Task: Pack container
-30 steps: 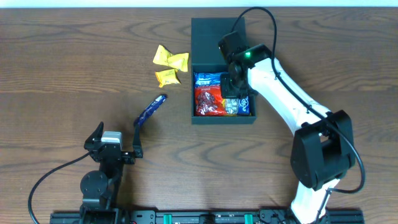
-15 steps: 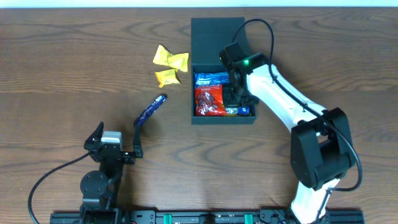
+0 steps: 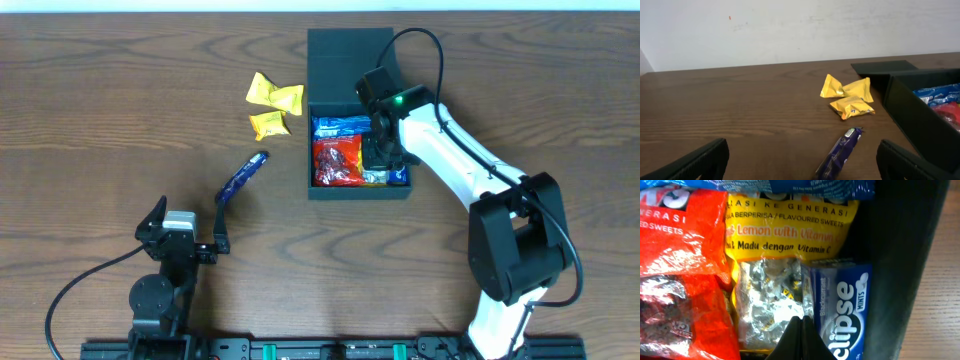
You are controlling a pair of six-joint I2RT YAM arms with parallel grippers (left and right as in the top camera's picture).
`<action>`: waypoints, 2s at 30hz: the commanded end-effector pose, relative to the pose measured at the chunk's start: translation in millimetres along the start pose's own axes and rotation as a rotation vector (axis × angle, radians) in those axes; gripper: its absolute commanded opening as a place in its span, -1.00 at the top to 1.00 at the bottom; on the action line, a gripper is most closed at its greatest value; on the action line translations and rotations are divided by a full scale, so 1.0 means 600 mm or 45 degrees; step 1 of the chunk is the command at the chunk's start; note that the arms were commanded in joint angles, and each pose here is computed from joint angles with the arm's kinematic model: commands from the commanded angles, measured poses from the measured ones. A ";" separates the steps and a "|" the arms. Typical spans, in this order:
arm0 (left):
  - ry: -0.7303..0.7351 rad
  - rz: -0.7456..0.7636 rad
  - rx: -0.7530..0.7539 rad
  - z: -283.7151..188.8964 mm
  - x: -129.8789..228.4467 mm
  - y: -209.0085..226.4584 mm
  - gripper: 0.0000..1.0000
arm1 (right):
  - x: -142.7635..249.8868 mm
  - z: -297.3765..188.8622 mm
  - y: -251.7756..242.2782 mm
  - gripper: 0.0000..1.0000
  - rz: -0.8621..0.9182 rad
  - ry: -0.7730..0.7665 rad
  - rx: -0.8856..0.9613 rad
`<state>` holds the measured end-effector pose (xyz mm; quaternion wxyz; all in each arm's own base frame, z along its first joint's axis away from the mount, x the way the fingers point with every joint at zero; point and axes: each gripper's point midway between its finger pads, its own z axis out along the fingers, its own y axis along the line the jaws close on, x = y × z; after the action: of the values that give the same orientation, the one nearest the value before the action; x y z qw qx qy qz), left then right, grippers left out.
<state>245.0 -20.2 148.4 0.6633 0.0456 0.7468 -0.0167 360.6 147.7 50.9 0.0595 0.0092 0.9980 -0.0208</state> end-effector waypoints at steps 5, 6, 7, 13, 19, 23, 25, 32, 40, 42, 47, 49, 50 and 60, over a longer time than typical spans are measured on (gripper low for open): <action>0.070 -0.005 0.006 0.001 0.027 -0.002 -0.91 | -0.016 -0.014 0.029 0.97 0.025 -0.023 -0.110; 0.070 -0.005 0.006 0.001 0.027 -0.002 -0.90 | -0.022 -0.021 0.031 0.97 0.026 -0.039 -0.118; 0.070 -0.005 0.006 0.001 0.027 -0.002 -0.90 | -0.028 -0.030 0.034 0.97 0.027 -0.057 -0.129; 0.070 -0.005 0.006 0.001 0.027 -0.002 -0.90 | -0.040 -0.125 0.057 0.97 -0.008 -0.165 -0.197; 0.070 -0.005 0.006 0.001 0.027 -0.002 -0.90 | -0.021 -0.198 0.089 0.01 -0.163 -0.281 -0.257; 0.070 -0.005 0.006 0.001 0.027 -0.002 -0.91 | -0.021 -0.243 0.078 -0.99 -0.323 -0.415 -0.175; 0.070 -0.005 0.006 0.001 0.027 -0.002 -0.91 | -0.022 -0.267 0.070 -0.98 -0.396 -0.474 -0.157; 0.070 -0.005 0.006 0.001 0.027 -0.002 -0.91 | -0.012 -0.355 0.034 -0.98 -0.527 -0.705 -0.181; 0.070 -0.005 0.006 0.001 0.027 -0.002 -0.90 | 0.040 -0.406 -0.089 -0.99 -0.396 -1.004 -0.157; 0.070 -0.005 0.006 0.001 0.027 -0.002 -0.91 | 0.055 -0.416 -0.131 -0.98 -0.347 -1.088 -0.117; 0.070 -0.005 0.006 0.001 0.027 -0.002 -0.90 | 0.094 -0.396 -0.171 -0.99 -0.420 -1.164 -0.053; 0.070 -0.005 0.006 0.001 0.027 -0.002 -0.90 | 0.108 -0.372 -0.180 -0.98 -0.406 -1.173 -0.036; 0.070 -0.005 0.006 0.001 0.027 -0.002 -0.91 | 0.113 -0.360 -0.181 -0.99 -0.404 -1.182 -0.034; 0.070 -0.005 0.006 0.001 0.027 -0.002 -0.90 | 0.081 -0.287 -0.156 -0.98 -0.364 -1.336 -0.113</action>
<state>245.0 -20.3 148.4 0.6633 0.0458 0.7468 -0.0169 287.1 60.2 222.9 0.5339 -0.1440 0.8332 -0.0015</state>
